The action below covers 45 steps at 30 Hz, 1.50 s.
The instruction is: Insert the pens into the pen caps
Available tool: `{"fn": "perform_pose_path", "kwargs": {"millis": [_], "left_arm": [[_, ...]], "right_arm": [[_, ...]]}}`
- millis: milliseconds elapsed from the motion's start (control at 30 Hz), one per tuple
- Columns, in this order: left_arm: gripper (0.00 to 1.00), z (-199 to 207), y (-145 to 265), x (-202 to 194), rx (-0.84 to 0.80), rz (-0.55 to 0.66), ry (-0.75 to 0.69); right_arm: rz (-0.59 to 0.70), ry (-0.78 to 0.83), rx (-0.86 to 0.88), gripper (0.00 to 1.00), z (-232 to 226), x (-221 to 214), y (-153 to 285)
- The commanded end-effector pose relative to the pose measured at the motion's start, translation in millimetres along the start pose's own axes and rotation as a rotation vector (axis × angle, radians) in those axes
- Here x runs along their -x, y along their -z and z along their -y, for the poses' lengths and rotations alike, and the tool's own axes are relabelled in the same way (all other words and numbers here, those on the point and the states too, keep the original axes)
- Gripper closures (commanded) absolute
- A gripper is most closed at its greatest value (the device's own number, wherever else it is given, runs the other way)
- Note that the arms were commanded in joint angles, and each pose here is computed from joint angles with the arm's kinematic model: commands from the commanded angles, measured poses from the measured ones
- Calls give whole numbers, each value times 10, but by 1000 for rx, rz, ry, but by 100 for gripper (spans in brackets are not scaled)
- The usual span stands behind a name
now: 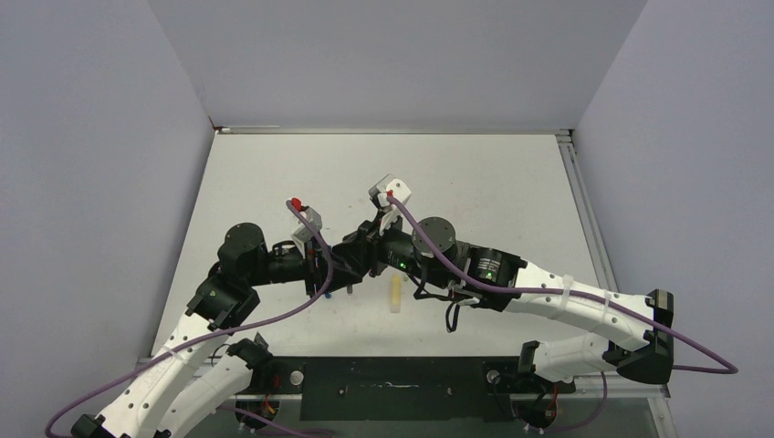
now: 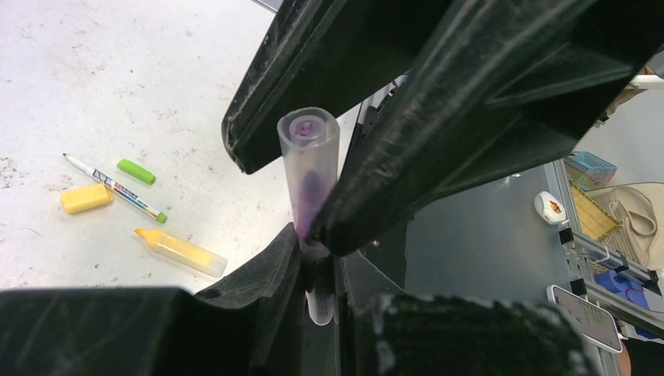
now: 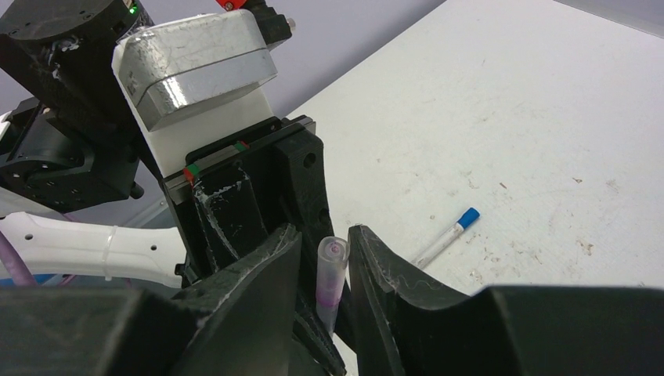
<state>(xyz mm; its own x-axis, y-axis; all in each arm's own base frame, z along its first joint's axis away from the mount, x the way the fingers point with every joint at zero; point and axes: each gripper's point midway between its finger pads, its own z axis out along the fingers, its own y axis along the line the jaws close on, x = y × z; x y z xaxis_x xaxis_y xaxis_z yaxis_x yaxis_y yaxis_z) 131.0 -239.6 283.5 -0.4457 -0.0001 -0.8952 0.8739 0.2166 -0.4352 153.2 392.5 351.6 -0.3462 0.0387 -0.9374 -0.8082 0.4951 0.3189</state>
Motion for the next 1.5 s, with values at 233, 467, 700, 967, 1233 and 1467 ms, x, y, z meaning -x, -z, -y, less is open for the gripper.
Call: {"fn": "perform_pose_path", "kwargs": {"millis": [233,467,700,967,1233,1467], "left_arm": [[100,220,37,348,-57,83,-62],[100,232,39,465,-45,108,-71],[100,254,60,627,-21,140,-104],[100,243,49,834,6,169,-137],[100,237,17,1048,22,187,-166],[100,235,1,1235,40,206,-193]], "right_arm": [[7,13,11,95,-70,27,1],[-38,38,1,95,-35,-147,47],[-93,60,-14,95,35,-366,127],[-178,81,38,95,6,-671,200],[-283,99,107,95,-55,-999,268],[-331,86,129,95,-43,-1212,340]]}}
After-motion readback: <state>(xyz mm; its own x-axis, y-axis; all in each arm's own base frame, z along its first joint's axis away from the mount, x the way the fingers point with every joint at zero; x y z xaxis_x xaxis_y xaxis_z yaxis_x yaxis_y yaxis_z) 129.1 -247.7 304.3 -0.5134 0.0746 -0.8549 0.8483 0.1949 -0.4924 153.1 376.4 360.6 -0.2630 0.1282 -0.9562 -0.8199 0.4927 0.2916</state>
